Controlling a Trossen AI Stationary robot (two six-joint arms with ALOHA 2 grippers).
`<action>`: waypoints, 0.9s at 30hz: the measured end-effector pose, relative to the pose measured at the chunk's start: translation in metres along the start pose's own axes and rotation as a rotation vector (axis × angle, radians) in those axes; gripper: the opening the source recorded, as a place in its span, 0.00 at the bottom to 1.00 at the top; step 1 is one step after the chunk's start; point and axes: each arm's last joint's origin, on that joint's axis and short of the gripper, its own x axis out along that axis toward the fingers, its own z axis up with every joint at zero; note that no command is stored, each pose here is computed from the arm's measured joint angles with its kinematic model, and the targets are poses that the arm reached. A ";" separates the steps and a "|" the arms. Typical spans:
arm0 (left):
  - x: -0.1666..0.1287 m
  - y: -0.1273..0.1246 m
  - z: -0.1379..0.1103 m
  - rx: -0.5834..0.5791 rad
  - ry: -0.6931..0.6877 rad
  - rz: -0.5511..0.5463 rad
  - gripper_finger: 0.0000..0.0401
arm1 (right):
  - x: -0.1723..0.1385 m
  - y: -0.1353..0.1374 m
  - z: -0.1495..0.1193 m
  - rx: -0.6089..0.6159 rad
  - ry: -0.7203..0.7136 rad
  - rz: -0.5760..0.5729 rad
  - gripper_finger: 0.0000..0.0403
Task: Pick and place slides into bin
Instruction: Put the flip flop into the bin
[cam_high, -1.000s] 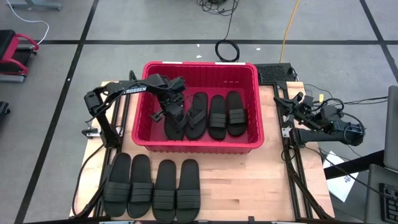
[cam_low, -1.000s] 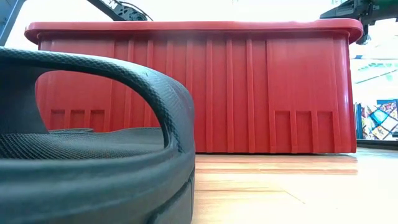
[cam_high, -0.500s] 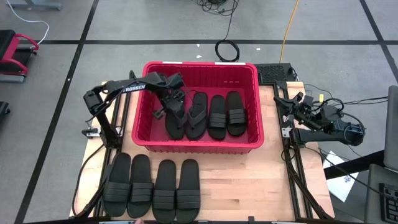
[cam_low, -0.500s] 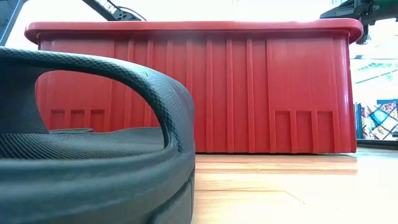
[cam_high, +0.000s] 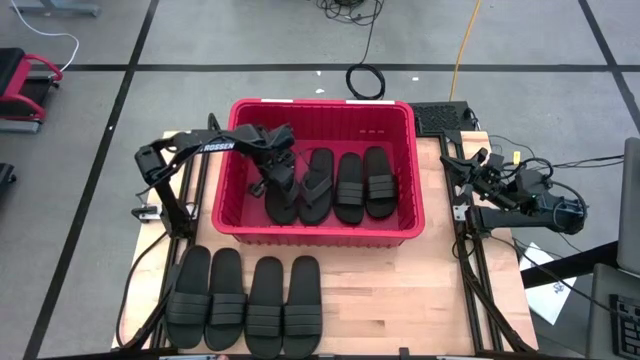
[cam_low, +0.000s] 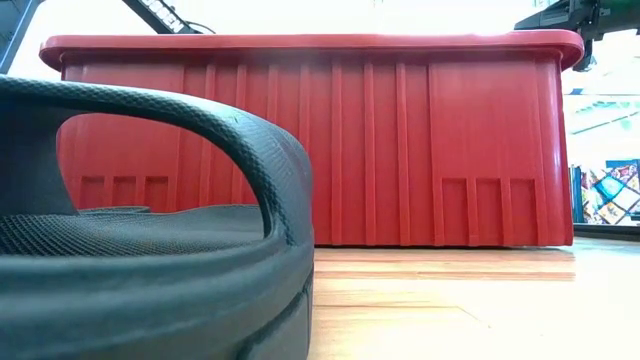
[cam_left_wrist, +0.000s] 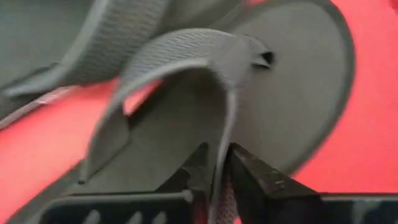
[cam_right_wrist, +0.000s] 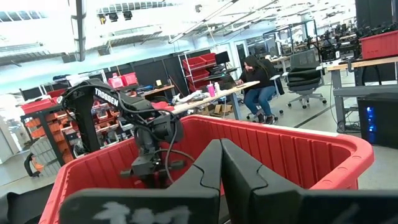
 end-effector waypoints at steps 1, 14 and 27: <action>0.000 0.002 0.002 -0.003 -0.007 0.022 0.17 | 0.000 0.000 0.000 0.000 0.000 0.000 0.00; -0.002 0.010 0.007 -0.168 0.056 0.149 0.49 | 0.000 0.000 0.001 0.009 -0.013 0.003 0.00; -0.046 -0.007 0.021 -0.060 -0.007 0.272 0.57 | 0.000 0.000 0.001 0.001 -0.012 0.003 0.00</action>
